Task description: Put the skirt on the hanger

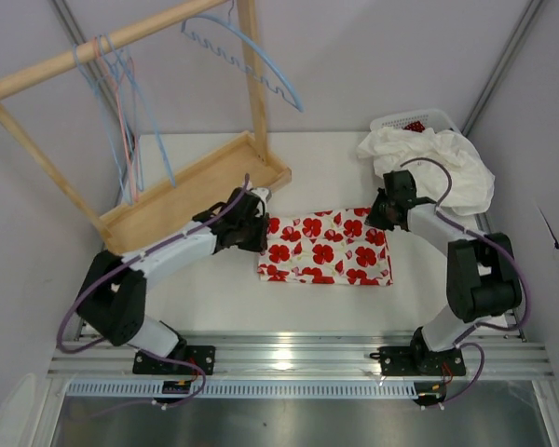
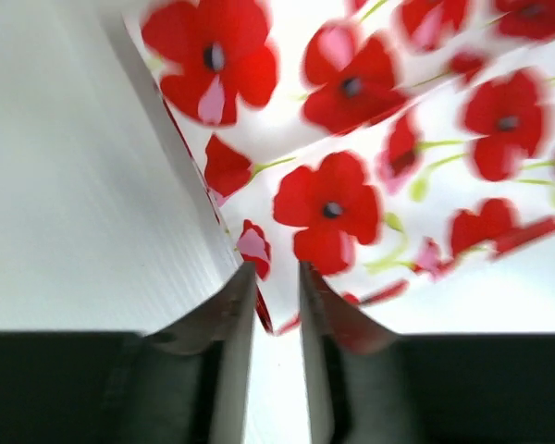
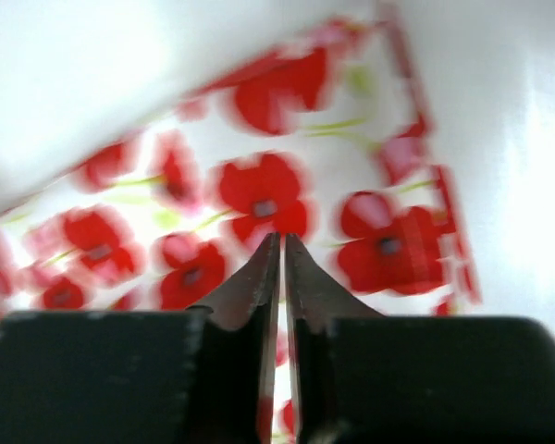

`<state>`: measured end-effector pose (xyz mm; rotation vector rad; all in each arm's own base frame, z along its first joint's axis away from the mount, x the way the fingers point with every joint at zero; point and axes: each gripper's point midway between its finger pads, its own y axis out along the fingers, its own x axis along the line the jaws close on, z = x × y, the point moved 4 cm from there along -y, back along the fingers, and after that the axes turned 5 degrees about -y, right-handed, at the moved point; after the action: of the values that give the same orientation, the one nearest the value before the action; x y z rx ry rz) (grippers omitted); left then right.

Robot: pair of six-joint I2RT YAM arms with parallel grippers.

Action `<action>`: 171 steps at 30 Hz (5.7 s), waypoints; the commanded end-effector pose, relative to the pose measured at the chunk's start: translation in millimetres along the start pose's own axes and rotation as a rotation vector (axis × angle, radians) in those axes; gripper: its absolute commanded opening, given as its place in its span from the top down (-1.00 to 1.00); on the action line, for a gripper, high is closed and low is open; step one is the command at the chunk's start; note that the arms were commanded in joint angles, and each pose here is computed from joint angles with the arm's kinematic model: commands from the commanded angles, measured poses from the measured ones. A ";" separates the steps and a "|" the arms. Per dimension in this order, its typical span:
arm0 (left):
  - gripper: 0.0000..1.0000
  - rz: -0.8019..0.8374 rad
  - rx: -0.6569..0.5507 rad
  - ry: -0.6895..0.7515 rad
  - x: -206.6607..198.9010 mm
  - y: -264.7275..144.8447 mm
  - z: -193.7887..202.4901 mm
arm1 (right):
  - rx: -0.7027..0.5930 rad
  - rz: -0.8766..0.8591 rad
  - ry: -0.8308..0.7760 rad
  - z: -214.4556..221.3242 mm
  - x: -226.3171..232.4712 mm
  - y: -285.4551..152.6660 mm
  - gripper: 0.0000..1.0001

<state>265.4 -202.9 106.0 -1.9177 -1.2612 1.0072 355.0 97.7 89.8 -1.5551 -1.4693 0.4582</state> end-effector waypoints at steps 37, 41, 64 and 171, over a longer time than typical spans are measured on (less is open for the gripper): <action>-0.55 -0.450 -0.808 -0.182 44.0 -332.8 -170.7 | -0.218 -0.404 -0.336 23.4 74.4 -143.2 -0.53; -0.44 -0.470 -0.822 -0.198 49.0 -317.0 -182.9 | -0.226 -0.391 -0.343 25.2 69.5 -149.4 -0.54; 1.00 -0.613 -0.967 -0.141 78.8 -320.4 -222.6 | -0.223 -0.353 -0.336 26.2 62.7 -149.4 -0.56; 1.00 0.069 -0.584 -0.245 28.2 -141.1 63.2 | -0.251 -0.432 -1.358 224.4 197.4 -33.8 -0.80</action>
<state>152.1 -122.7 174.2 -2.3035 -1.7515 1.0000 195.3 340.4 58.7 -0.9980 -2.7889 1.2426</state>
